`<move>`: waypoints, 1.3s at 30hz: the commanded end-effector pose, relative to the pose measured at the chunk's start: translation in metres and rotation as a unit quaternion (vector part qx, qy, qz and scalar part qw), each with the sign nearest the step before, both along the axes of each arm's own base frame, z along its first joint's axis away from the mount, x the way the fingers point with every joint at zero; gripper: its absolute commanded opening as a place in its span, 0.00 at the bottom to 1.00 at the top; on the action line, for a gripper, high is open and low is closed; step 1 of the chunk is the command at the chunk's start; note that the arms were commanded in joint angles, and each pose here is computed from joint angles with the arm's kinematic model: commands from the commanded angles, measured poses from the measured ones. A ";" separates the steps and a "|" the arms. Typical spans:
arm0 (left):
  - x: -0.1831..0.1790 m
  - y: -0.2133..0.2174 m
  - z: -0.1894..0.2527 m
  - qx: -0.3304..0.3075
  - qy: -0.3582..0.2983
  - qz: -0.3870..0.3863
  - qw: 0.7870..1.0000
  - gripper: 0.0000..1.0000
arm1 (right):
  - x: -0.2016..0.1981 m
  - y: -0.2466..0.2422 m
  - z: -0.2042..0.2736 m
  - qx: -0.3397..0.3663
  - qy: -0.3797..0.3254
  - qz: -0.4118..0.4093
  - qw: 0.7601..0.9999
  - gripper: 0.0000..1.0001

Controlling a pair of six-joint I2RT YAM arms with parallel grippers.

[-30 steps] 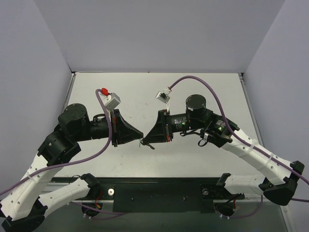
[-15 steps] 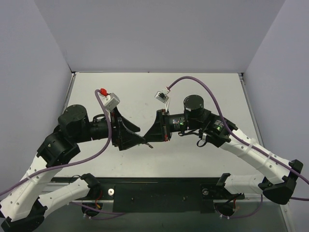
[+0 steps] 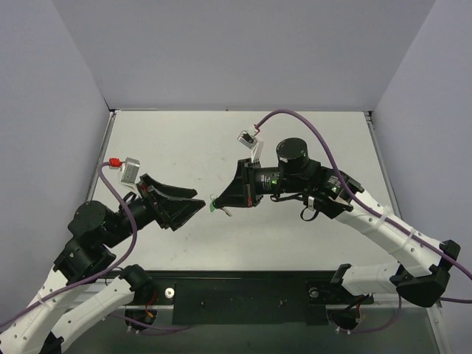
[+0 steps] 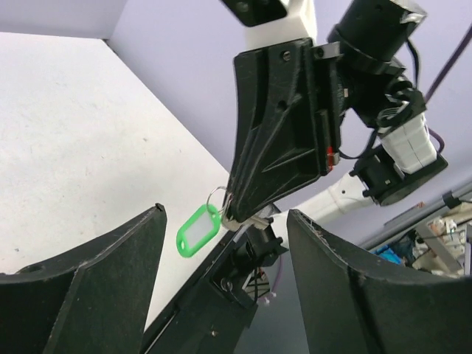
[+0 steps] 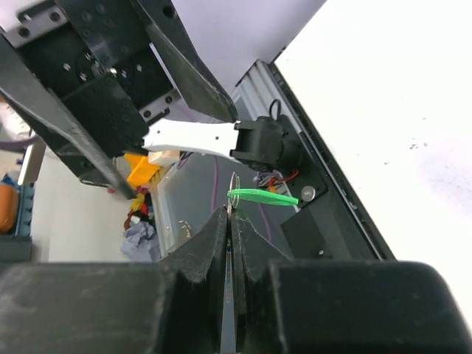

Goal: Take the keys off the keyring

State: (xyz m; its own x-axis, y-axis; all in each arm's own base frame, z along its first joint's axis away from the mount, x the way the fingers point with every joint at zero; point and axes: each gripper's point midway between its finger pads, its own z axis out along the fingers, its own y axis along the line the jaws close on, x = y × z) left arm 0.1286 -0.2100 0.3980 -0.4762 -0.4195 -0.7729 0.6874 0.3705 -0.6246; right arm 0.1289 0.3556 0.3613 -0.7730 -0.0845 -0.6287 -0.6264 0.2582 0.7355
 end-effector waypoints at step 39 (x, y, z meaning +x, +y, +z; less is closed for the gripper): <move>-0.001 -0.013 0.001 -0.211 0.023 -0.054 0.976 0.46 | -0.010 0.011 0.017 0.024 0.026 0.026 0.999 0.00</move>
State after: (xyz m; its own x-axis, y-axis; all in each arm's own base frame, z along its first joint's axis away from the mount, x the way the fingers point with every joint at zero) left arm 0.1346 -0.2242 0.3852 -0.5748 -0.6308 -0.5213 0.6386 0.0526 -0.7678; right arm 0.1216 0.3606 0.3722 -0.8106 -0.0964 -0.5776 -0.5825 0.2336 0.7785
